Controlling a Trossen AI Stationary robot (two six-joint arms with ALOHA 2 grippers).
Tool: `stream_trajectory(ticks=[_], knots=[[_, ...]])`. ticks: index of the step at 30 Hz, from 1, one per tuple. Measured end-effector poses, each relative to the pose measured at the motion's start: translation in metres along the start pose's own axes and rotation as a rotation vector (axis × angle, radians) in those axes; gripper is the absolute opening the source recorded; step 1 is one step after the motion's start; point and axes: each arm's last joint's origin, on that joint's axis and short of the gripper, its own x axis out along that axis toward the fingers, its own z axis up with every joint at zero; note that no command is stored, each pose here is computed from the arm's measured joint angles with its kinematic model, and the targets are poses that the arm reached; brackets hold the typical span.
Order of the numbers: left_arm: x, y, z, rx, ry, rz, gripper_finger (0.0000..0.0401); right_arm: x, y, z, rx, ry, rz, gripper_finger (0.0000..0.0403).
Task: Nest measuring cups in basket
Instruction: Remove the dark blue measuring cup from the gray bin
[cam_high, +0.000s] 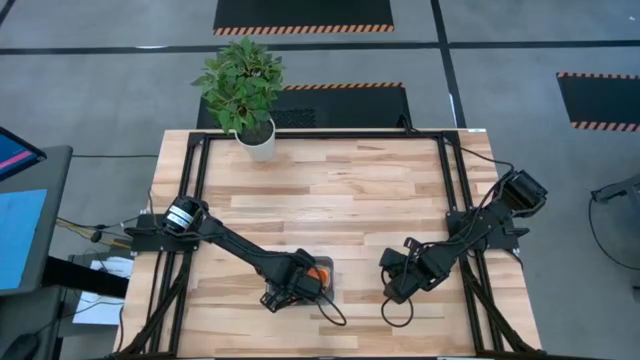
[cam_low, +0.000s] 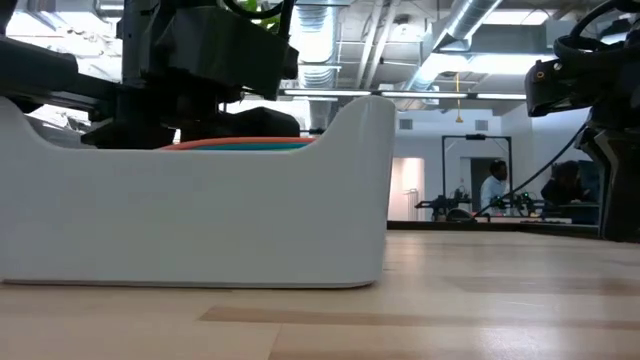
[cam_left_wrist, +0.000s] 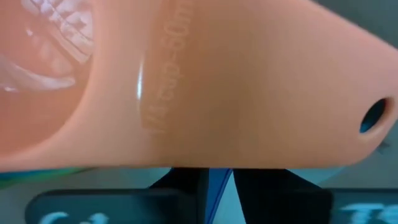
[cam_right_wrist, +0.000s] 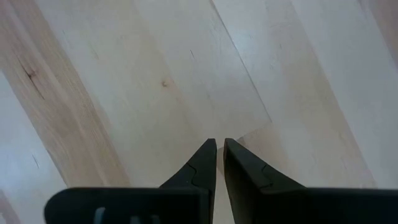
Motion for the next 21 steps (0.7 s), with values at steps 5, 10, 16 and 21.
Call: stream_trajectory(ticks=[5, 10, 16, 21], knots=[[0.000, 0.000, -0.004, -0.015, 0.047, 0.007, 0.0029, 0.000, 0.000, 0.000, 0.001, 0.000, 0.000, 0.0053], [-0.005, 0.001, -0.006, -0.030, 0.095, 0.036, 0.0003, 0.000, 0.000, 0.000, 0.001, -0.001, 0.000, 0.0053], [-0.010, 0.004, -0.005, -0.046, 0.111, 0.095, 0.0021, 0.000, 0.001, 0.001, 0.003, -0.005, 0.008, 0.0053], [-0.010, 0.003, -0.010, -0.065, 0.155, 0.104, 0.0065, 0.000, 0.001, 0.001, 0.004, -0.007, 0.012, 0.0053]])
